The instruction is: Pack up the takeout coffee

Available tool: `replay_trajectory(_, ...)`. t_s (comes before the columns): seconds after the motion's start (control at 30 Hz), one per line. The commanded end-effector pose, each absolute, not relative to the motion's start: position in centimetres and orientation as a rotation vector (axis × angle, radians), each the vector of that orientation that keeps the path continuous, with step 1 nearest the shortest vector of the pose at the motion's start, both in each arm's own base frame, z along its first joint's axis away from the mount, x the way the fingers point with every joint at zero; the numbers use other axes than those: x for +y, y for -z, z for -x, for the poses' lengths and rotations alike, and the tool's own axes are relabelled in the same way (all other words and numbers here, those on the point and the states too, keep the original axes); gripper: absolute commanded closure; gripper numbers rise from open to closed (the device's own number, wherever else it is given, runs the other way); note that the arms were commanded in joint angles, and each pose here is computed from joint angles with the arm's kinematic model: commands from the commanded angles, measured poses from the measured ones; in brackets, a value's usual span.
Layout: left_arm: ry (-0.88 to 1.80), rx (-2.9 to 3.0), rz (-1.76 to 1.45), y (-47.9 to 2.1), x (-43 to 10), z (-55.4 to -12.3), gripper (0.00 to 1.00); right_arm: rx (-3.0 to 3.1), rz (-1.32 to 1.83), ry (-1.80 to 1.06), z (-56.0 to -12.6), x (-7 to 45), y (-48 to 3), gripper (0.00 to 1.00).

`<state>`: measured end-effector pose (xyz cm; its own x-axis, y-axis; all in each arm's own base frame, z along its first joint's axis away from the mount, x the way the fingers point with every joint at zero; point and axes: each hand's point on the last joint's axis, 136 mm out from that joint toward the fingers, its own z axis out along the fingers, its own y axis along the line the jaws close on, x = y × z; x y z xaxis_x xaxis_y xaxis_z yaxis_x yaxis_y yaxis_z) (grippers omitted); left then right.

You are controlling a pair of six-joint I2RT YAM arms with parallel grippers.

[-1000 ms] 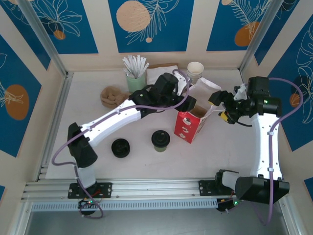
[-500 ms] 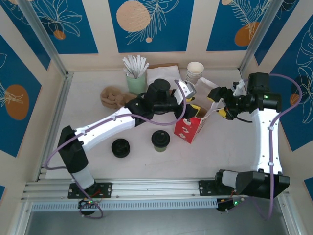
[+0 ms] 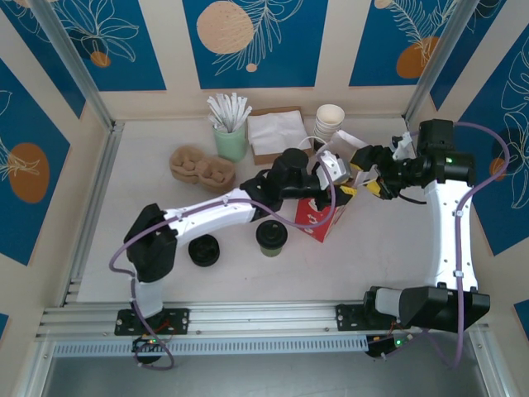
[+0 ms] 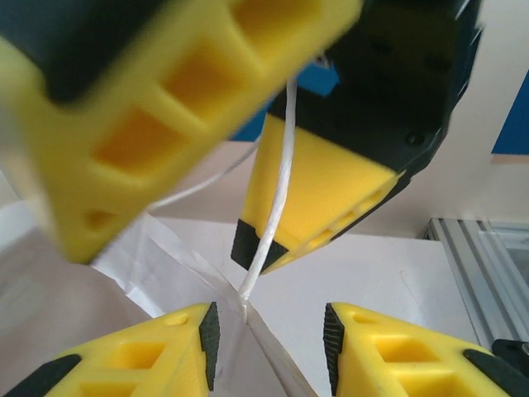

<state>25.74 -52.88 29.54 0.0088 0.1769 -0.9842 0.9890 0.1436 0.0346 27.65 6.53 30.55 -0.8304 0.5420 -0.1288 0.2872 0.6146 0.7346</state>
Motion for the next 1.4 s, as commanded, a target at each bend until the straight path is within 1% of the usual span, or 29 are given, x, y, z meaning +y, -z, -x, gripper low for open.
replay_trajectory(0.0, 0.994, 1.297, -1.225, -31.2, -54.1, -25.9, 0.61, 2.517, -0.663, -1.07, -27.1, 7.0, -31.3, 0.23)
replay_trajectory(0.23, 0.972, 1.304, -1.222, -30.1, -55.2, -26.4, 0.64, 2.525, -0.652, -1.06, -27.1, 7.0, -31.2, 0.23)
replay_trajectory(0.4, 0.992, 1.293, -1.215, -30.6, -55.7, -26.2, 0.62, 2.529, -0.646, -1.052, -27.0, 6.9, -31.4, 0.23)
replay_trajectory(0.6, 0.959, 1.33, -1.173, -30.7, -55.5, -27.0, 0.65, 2.53, -0.646, -0.995, -26.7, 6.4, -31.8, 0.23)
replay_trajectory(0.83, 0.852, 1.403, -1.073, -31.5, -53.6, -28.7, 0.64, 2.522, -0.675, -0.899, -25.0, 5.0, -32.5, 0.22)
replay_trajectory(1.07, 0.809, 1.442, -1.037, -31.6, -52.6, -29.7, 0.64, 2.576, -0.739, -0.824, -22.3, 4.2, -31.3, 0.19)
replay_trajectory(1.13, 0.804, 1.456, -1.028, -31.5, -52.4, -29.9, 0.64, 2.548, -0.74, -0.848, -22.0, 4.2, -32.1, 0.19)
replay_trajectory(1.23, 0.813, 1.464, -1.02, -31.9, -52.0, -29.9, 0.63, 2.47, -0.701, -0.91, -22.0, 4.7, -34.6, 0.21)
replay_trajectory(1.37, 0.85, 1.462, -1.03, -33.1, -51.4, -29.0, 0.57, 2.336, -0.611, -0.965, -22.9, 5.3, -38.7, 0.23)
